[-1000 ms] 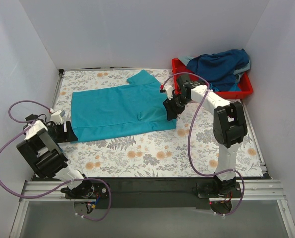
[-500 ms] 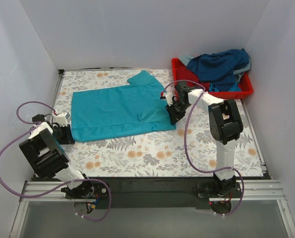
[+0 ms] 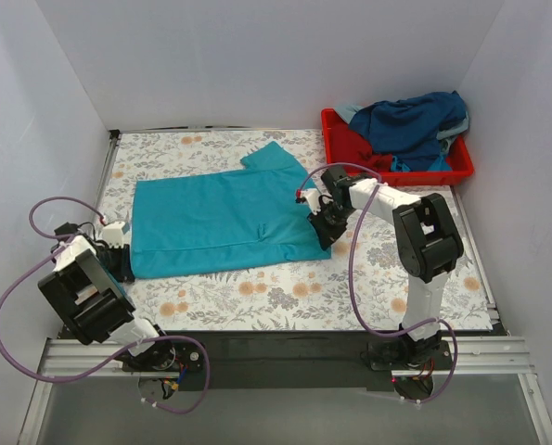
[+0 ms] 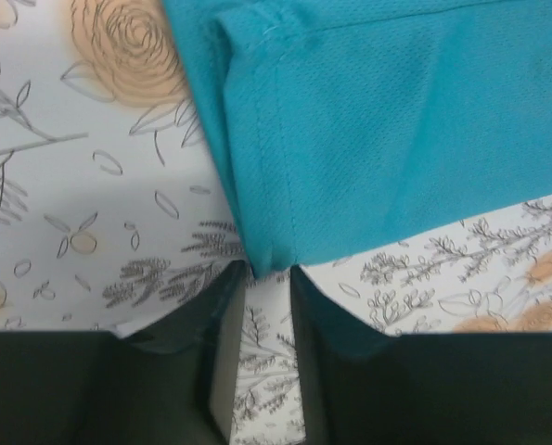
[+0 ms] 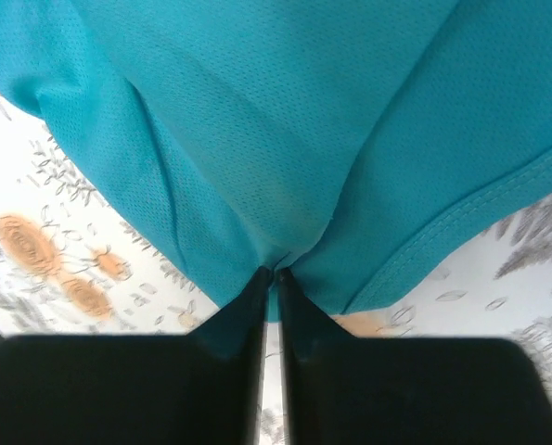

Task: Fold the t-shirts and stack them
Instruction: Fold the tshirt

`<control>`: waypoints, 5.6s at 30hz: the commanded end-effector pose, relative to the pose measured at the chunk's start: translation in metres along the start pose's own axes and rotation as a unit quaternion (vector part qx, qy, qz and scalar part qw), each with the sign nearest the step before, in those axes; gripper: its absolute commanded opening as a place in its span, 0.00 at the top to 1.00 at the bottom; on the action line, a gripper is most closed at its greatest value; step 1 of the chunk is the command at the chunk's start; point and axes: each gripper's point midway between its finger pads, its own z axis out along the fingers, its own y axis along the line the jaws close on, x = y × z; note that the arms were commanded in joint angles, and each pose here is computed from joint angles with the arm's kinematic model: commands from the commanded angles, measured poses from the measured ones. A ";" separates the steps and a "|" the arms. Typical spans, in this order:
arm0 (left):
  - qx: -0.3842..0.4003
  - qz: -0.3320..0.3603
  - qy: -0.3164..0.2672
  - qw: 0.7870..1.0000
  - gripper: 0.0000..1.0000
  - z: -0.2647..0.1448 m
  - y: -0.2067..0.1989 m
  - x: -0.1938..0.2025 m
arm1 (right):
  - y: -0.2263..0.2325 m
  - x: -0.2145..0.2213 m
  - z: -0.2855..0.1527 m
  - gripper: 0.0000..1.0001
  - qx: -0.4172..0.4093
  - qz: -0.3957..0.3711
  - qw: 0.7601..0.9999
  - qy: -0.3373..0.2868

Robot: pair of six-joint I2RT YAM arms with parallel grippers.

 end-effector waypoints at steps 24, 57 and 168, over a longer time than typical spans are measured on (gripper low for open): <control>0.073 0.135 -0.094 0.984 0.51 -0.010 -0.007 -0.123 | -0.036 -0.126 -0.012 0.48 0.003 -0.012 0.997 -0.081; 0.136 0.274 -0.034 0.951 0.57 0.010 -0.008 -0.119 | -0.014 -0.134 0.001 0.99 -0.045 -0.004 0.995 -0.088; 0.062 0.256 -0.177 0.948 1.00 0.018 0.015 -0.150 | -0.047 -0.176 -0.034 0.99 0.023 -0.011 0.985 -0.171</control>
